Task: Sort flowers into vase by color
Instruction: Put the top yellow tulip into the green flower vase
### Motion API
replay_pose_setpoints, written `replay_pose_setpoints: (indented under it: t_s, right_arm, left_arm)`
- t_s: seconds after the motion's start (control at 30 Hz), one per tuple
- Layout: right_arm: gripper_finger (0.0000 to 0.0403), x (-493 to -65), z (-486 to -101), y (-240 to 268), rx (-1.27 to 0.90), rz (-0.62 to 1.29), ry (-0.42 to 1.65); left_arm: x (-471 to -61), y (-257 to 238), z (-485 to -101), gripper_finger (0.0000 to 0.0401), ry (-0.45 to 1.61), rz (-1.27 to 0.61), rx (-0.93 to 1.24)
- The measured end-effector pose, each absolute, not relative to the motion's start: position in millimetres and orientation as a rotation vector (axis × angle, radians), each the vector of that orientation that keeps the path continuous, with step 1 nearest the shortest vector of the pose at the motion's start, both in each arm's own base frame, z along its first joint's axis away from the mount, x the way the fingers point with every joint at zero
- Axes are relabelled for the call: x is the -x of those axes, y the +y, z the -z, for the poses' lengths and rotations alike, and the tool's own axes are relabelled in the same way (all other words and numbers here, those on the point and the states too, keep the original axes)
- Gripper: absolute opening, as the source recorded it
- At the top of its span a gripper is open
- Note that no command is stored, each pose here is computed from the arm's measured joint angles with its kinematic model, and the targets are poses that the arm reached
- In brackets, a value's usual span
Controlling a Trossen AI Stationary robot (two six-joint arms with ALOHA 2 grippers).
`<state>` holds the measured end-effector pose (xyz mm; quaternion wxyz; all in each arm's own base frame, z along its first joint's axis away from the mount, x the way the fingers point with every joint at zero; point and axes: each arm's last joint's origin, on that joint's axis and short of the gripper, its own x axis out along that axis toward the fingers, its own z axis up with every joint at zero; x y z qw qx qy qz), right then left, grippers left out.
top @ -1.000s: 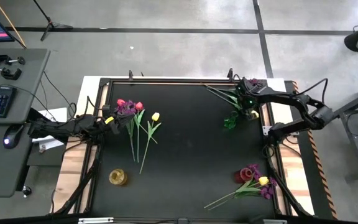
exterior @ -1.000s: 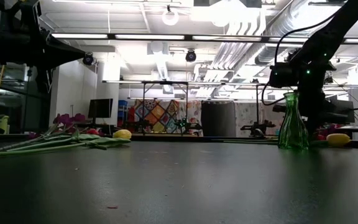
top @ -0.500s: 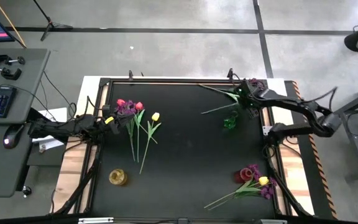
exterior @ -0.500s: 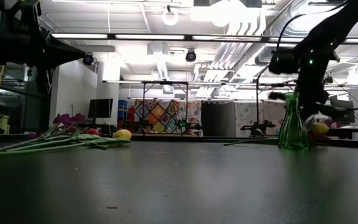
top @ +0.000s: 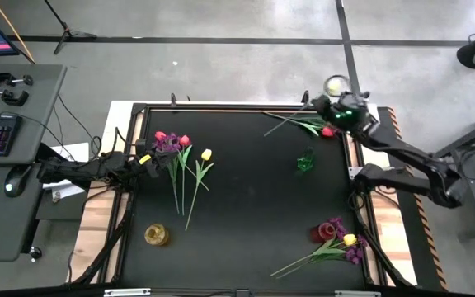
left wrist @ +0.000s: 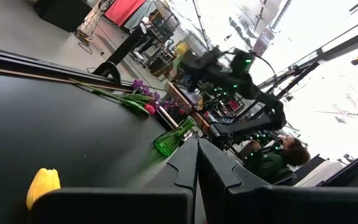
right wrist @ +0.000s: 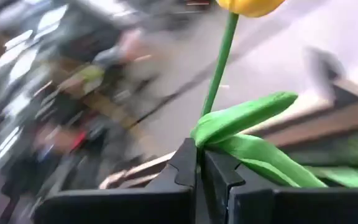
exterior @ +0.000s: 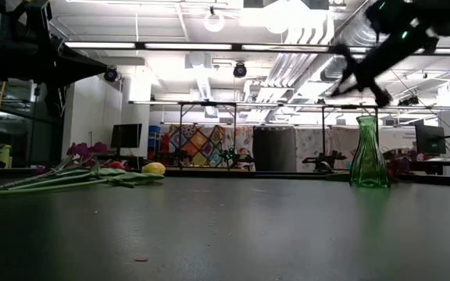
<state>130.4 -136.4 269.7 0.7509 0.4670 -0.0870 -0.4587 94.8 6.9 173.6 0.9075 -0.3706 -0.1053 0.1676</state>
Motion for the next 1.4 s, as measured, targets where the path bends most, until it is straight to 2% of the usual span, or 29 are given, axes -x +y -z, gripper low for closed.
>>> replay_pose_setpoints:
  t_s: [0.13,0.23,0.37,0.5,0.7,0.9,1.4]
  right_arm:
    - [0.0,-118,-316,-117,-0.74,0.78,-0.168]
    - [0.0,-102,-354,-98,-0.586,0.689,-0.119]
    - [0.0,-80,-395,-73,-0.464,0.677,0.056]
    - [0.0,-61,-417,-56,-0.405,0.781,0.191]
    - [0.0,-60,-412,-56,-0.365,0.893,0.236]
    - [0.0,-83,-385,-69,-0.353,0.901,0.293]
    - [0.0,-107,-371,-73,-0.275,0.883,0.347]
  left_arm:
    - [-95,7,-173,0.0,-0.217,-0.346,0.765]
    - [-95,7,-174,0.0,-0.217,-0.345,0.765]
    - [-95,7,-174,0.0,-0.217,-0.346,0.765]
    - [-95,7,-174,0.0,-0.217,-0.346,0.765]
    - [-95,7,-174,0.0,-0.217,-0.346,0.765]
    - [-95,7,-174,0.0,-0.217,-0.346,0.765]
    - [-95,7,-173,0.0,-0.217,-0.346,0.765]
